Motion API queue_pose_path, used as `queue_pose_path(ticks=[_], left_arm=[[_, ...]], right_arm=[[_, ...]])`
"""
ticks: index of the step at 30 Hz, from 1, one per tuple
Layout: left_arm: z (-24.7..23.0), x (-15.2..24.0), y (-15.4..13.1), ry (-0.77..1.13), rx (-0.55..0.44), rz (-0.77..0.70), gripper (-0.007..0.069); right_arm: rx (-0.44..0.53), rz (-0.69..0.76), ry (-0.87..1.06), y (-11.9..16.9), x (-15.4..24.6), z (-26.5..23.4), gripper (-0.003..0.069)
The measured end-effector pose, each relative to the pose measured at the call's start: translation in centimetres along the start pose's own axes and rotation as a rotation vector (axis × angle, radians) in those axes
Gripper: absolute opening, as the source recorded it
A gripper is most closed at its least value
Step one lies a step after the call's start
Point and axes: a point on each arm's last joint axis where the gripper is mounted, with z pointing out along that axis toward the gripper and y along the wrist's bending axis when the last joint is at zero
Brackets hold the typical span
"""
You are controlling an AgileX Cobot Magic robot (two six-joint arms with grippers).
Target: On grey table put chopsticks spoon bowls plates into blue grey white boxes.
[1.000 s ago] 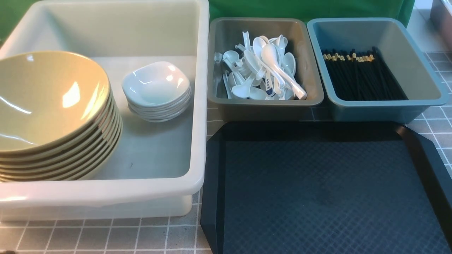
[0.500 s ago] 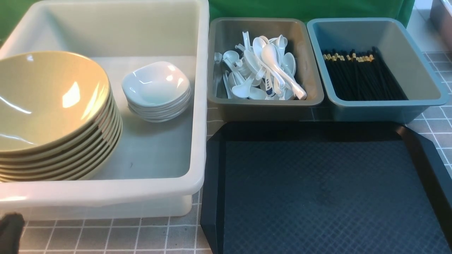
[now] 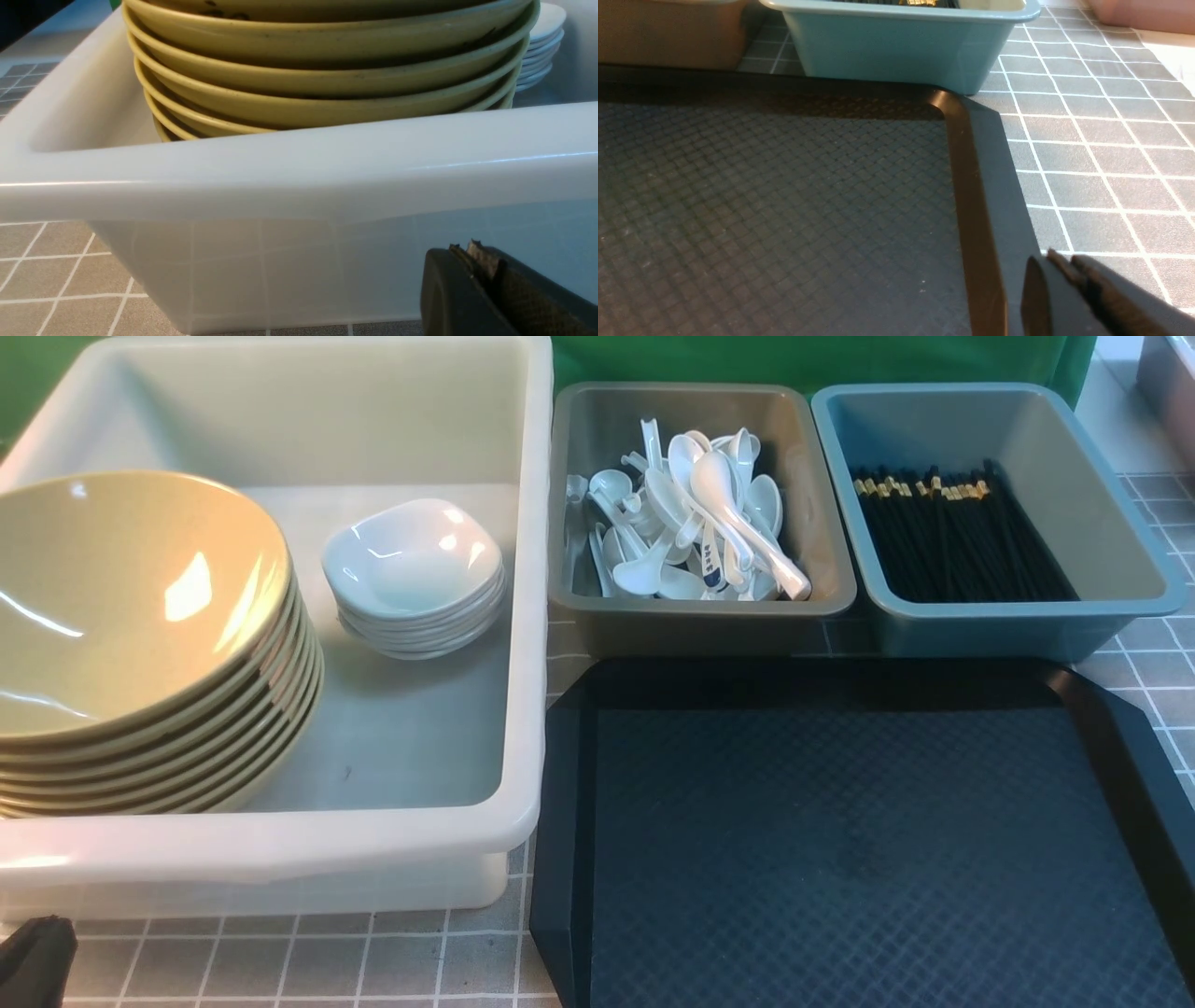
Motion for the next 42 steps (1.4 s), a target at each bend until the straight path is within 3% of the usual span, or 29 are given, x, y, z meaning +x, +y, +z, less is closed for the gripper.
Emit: queue_pose_path(ticks=[42], left_arm=[[0.0, 0.0, -0.01, 0.0, 0.001, -0.001, -0.0011]], right_arm=[[0.0, 0.0, 0.0, 0.0, 0.0, 0.0, 0.0082]])
